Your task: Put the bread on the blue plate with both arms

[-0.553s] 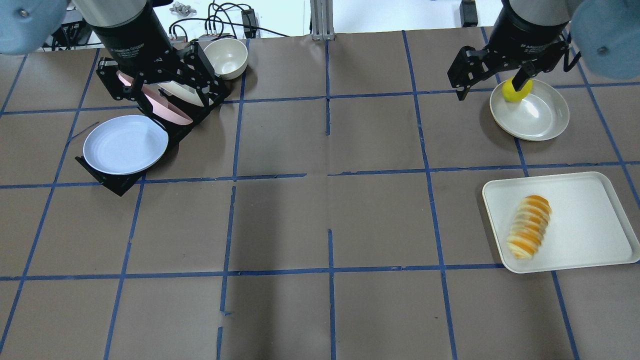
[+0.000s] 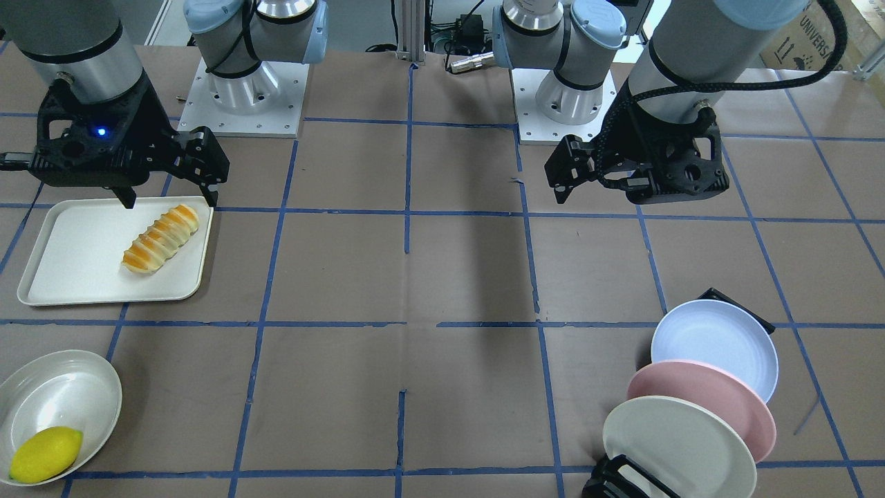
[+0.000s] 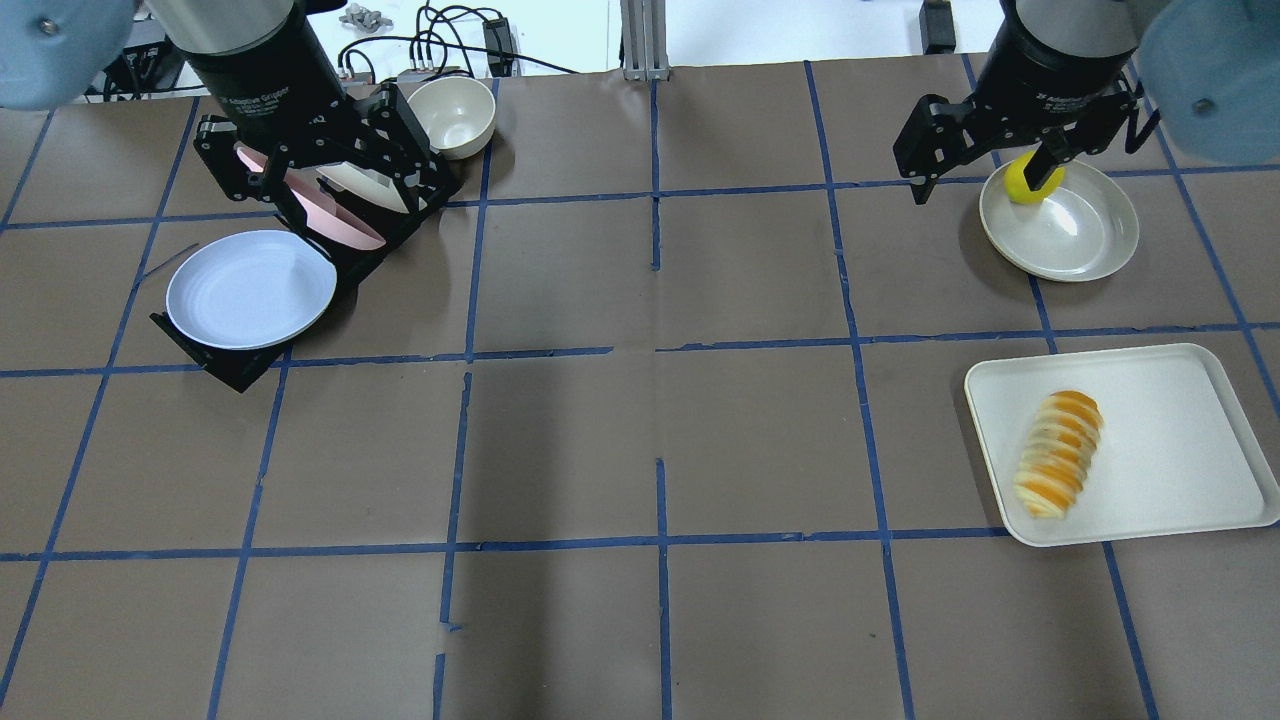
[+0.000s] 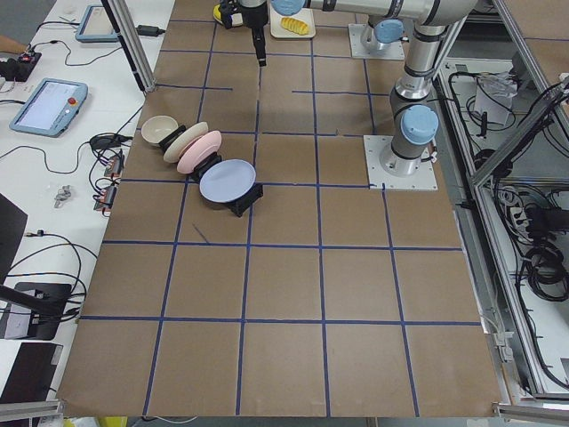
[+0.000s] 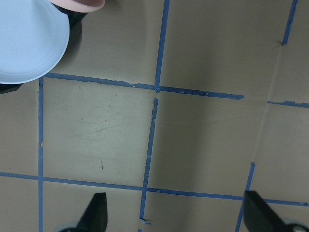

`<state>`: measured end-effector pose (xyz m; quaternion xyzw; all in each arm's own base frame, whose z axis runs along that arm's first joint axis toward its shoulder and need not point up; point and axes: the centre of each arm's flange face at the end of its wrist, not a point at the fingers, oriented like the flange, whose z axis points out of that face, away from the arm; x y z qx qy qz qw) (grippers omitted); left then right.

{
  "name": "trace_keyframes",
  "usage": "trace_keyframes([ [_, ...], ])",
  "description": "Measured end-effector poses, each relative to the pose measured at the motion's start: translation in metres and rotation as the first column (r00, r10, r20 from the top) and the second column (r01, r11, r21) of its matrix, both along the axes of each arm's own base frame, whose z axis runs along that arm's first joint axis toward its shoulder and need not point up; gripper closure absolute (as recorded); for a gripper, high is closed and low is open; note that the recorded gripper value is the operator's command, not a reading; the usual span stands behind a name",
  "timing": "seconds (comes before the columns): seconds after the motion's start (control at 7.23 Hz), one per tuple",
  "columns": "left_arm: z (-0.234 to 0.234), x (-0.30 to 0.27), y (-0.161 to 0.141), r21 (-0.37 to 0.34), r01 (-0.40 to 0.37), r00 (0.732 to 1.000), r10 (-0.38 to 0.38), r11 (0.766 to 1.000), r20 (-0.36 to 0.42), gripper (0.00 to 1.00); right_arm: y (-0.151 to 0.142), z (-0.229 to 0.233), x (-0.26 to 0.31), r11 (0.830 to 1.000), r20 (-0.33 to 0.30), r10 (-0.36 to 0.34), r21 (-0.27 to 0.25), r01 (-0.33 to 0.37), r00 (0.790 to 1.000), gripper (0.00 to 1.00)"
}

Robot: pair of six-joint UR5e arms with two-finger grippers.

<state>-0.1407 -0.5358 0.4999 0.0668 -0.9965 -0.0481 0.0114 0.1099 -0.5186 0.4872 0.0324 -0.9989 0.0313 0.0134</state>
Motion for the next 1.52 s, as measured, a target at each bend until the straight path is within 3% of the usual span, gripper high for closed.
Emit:
trace_keyframes([
  [0.55, -0.002, 0.002, -0.001, 0.007, 0.000, 1.000, 0.000, 1.000, 0.011, 0.00, 0.004, -0.004, 0.000, 1.000, 0.011, -0.009, 0.014, 0.009, 1.000, 0.02],
  [0.69, -0.004, 0.009, -0.003, 0.009, 0.012, 1.000, -0.012, 1.000, 0.019, 0.00, 0.006, -0.008, 0.000, 1.000, 0.009, 0.022, 0.021, -0.022, 1.000, 0.05],
  [0.83, -0.005, 0.031, -0.009, 0.006, 0.055, 0.998, -0.055, 0.998, 0.024, 0.00, 0.006, -0.023, -0.005, 0.995, 0.000, 0.099, 0.028, -0.099, 0.995, 0.05],
  [0.97, -0.006, 0.075, -0.019, 0.005, 0.099, 0.995, -0.099, 0.995, 0.018, 0.00, 0.009, -0.049, -0.018, 0.986, -0.014, 0.166, 0.028, -0.166, 0.986, 0.05],
  [1.11, -0.009, 0.128, -0.028, 0.005, 0.112, 0.994, -0.112, 0.994, 0.005, 0.00, 0.020, -0.088, -0.042, 0.985, -0.031, 0.171, 0.021, -0.171, 0.985, 0.05],
  [1.52, -0.049, 0.268, -0.062, -0.035, 0.214, 0.973, -0.216, 0.976, -0.079, 0.00, 0.095, -0.201, -0.100, 0.999, -0.045, 0.026, -0.035, -0.027, 0.999, 0.08],
])
